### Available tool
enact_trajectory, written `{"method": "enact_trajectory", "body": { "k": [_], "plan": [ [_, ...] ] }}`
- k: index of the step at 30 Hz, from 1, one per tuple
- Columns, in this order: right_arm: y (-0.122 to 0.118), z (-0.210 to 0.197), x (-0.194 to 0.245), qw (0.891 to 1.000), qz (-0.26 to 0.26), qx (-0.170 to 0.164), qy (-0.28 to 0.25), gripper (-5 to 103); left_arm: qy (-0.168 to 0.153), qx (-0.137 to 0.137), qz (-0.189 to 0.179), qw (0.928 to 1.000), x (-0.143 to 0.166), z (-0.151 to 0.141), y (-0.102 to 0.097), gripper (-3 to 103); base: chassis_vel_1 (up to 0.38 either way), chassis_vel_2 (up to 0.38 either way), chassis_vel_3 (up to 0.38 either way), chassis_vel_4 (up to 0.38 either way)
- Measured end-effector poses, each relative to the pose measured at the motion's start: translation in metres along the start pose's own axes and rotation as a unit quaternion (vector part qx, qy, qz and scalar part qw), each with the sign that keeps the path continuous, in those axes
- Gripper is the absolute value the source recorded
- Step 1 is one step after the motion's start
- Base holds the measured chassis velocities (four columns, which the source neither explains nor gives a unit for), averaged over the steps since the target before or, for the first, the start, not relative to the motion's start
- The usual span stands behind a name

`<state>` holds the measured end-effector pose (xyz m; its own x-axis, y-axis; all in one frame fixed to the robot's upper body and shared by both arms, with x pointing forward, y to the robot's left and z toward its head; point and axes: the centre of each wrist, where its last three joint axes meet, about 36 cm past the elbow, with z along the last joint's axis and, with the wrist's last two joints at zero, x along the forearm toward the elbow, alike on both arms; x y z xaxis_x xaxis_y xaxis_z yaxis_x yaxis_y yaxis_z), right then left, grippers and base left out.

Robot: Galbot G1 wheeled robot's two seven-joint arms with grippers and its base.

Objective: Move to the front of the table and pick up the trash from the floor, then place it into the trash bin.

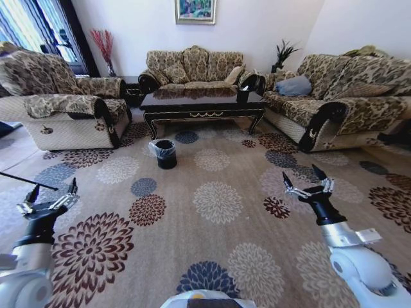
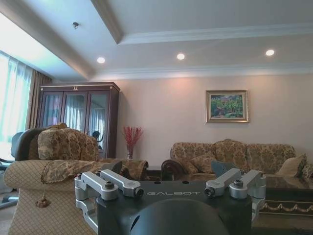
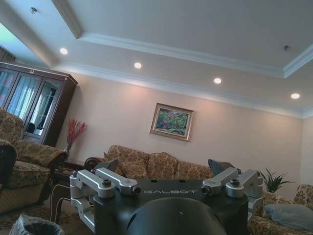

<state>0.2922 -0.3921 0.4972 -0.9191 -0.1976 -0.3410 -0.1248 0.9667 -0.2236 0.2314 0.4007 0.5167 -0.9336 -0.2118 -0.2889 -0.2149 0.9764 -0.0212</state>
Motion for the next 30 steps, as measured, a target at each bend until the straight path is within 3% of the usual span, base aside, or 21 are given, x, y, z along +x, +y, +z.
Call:
{"method": "enact_trajectory", "body": {
  "k": [15, 30],
  "plan": [
    [-0.001, -0.027, -0.006, 0.998, 0.040, 0.016, 0.042, 100, 0.017, -0.020, 0.006, 0.9996, 0.003, -0.012, 0.001, 100, 0.000, 0.000, 0.000, 0.000],
    [-0.007, -0.033, -0.007, 0.998, 0.037, 0.029, 0.041, 100, 0.030, -0.025, 0.015, 0.9991, 0.002, -0.016, 0.001, 100, 0.000, 0.000, 0.000, 0.000]
  ]
}}
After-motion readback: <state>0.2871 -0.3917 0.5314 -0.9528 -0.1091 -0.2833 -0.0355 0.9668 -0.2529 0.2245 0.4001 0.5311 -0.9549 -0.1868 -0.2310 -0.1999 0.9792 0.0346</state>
